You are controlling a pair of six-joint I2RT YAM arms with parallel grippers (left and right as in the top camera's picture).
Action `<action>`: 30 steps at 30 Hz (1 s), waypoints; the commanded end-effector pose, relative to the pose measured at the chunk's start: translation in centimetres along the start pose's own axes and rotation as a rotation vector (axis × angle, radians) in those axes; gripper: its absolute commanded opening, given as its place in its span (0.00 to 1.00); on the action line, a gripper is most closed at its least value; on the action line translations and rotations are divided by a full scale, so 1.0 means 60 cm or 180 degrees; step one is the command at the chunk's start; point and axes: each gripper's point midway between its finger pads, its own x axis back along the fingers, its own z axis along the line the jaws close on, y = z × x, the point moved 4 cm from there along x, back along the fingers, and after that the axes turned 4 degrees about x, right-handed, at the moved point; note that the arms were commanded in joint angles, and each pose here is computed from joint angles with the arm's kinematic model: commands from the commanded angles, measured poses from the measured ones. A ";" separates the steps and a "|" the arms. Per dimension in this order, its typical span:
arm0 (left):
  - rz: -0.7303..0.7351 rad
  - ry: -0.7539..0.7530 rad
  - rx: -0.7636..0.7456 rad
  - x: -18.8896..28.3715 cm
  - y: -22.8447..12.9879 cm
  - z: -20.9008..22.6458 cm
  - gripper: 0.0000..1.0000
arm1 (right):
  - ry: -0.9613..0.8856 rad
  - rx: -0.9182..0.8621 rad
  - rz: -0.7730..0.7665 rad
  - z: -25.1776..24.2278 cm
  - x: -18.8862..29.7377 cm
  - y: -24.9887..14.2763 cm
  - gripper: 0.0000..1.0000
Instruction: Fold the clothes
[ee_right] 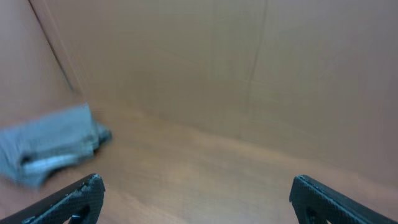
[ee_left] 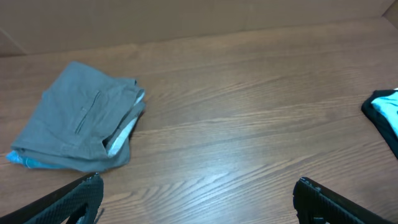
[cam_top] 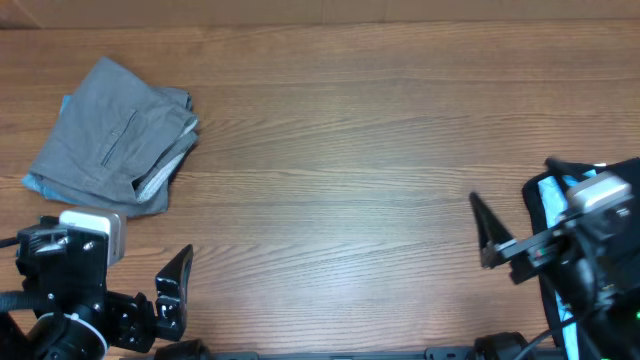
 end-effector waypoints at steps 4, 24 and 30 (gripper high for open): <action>0.0018 -0.0013 0.0000 -0.003 0.000 0.000 1.00 | 0.0047 0.0109 -0.0005 0.019 -0.011 -0.129 1.00; 0.0018 -0.0013 0.0000 -0.003 0.000 0.000 1.00 | 0.0194 -0.0339 -0.0063 0.042 -0.108 -0.395 1.00; 0.0018 -0.0013 0.0000 -0.003 0.000 0.000 1.00 | 0.0176 -0.0327 -0.0095 0.041 -0.109 -0.393 1.00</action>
